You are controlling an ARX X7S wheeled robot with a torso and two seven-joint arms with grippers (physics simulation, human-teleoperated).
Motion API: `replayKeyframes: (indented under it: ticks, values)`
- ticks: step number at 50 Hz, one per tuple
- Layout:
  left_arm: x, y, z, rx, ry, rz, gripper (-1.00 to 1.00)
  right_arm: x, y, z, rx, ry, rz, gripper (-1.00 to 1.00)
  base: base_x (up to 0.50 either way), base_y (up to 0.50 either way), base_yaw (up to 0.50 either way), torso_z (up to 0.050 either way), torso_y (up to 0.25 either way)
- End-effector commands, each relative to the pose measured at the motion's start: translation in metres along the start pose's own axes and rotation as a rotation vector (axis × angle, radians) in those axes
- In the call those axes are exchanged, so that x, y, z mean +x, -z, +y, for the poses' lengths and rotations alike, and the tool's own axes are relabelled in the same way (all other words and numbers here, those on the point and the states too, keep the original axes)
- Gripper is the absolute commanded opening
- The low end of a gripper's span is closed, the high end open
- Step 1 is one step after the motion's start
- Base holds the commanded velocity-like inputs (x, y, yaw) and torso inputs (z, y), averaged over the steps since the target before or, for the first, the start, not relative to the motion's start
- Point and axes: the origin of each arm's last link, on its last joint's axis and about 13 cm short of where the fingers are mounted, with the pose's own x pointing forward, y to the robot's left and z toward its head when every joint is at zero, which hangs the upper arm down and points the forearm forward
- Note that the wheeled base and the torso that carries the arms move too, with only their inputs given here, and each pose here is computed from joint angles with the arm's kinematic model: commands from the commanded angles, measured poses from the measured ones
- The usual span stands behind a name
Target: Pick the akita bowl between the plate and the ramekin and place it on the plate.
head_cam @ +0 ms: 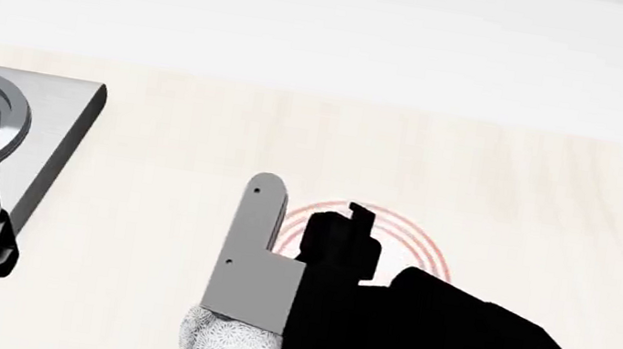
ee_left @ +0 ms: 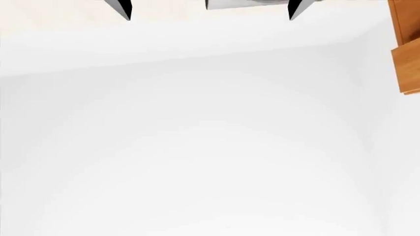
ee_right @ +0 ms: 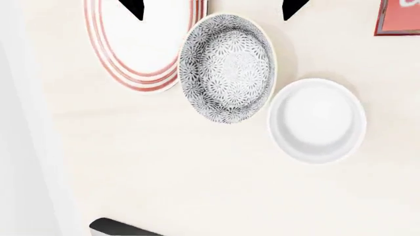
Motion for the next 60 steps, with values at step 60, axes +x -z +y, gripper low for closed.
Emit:
replayKeyframes:
  ticks: [60]
  values:
    - [-0.006,0.000,0.004,-0.043,0.050,0.004,1.00,0.079,0.006,0.005,-0.088,-0.163,0.092,1.00,0.00,0.00,0.00,0.000,0.000]
